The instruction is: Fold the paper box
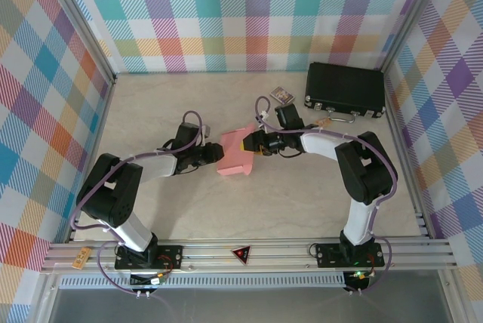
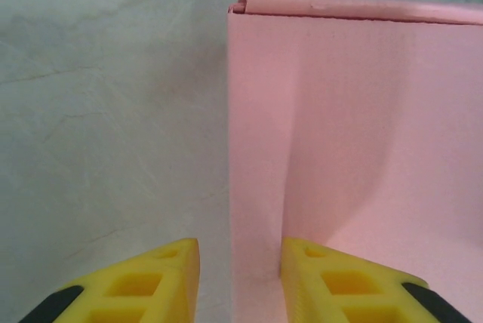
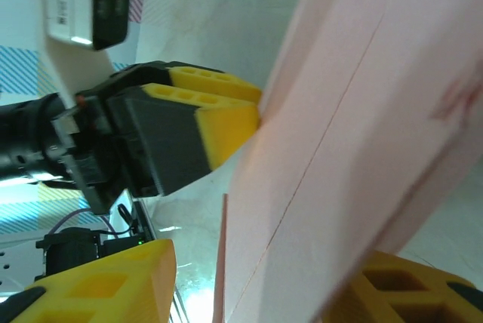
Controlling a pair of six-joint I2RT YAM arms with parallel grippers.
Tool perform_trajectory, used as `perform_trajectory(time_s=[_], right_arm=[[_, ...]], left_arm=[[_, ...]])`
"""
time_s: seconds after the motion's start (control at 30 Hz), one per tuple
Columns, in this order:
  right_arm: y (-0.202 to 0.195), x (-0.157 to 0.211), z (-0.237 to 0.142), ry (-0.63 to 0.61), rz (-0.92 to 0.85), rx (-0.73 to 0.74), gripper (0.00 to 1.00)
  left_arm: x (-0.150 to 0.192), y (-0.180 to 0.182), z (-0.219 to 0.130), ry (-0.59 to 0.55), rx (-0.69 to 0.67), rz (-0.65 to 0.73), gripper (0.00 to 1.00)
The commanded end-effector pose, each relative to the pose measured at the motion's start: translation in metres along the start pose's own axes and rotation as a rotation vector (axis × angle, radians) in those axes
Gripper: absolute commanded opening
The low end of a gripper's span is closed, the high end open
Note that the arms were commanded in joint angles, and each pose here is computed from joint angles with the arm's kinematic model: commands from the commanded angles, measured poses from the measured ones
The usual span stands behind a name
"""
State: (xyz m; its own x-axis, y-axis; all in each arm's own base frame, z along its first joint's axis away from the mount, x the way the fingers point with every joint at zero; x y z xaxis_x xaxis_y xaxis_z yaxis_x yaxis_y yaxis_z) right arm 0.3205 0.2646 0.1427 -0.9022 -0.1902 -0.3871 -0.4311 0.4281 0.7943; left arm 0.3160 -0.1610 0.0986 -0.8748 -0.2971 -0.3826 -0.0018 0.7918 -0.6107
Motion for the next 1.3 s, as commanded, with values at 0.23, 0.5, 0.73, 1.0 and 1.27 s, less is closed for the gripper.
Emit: perform_trajectory(time_s=[0.23,0.5,0.73,1.0,1.27], right_arm=[[0.036,-0.017,0.007,0.019,-0.087,-0.081,0.51],[0.053,-0.030,-0.001,-0.023,-0.147,-0.058,0.52],[0.060,-0.040,-0.004,-0.042,-0.169,-0.049,0.53],[0.053,-0.049,0.009,-0.027,-0.148,-0.084,0.52],[0.063,-0.060,0.004,-0.067,-0.174,-0.064,0.51]], left_arm=[[0.022,0.038,0.017,0.085,-0.099,-0.069,0.34],[0.012,0.038,0.023,0.085,-0.085,-0.084,0.34],[0.004,0.034,0.023,0.076,-0.081,-0.083,0.34],[0.001,0.038,0.021,0.061,-0.124,-0.098,0.34],[-0.012,0.042,-0.002,-0.040,-0.252,-0.111,0.33]])
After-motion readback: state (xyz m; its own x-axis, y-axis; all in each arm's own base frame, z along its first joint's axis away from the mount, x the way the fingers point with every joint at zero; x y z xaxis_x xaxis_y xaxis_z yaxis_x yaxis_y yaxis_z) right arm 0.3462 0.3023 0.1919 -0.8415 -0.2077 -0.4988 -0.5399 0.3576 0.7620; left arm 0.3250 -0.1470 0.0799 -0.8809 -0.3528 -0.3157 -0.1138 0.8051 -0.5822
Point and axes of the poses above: each hand's point on the last joint's axis, 136 mm out from that joint toward the fingers, its own z axis out along the fingers, its own y axis along the line the jaws close on, x = y × z, the point moved 7 cm from there along -z, back along the fingers, and after that the axes turned 6 degrees about -z, right-handed, at the moved point
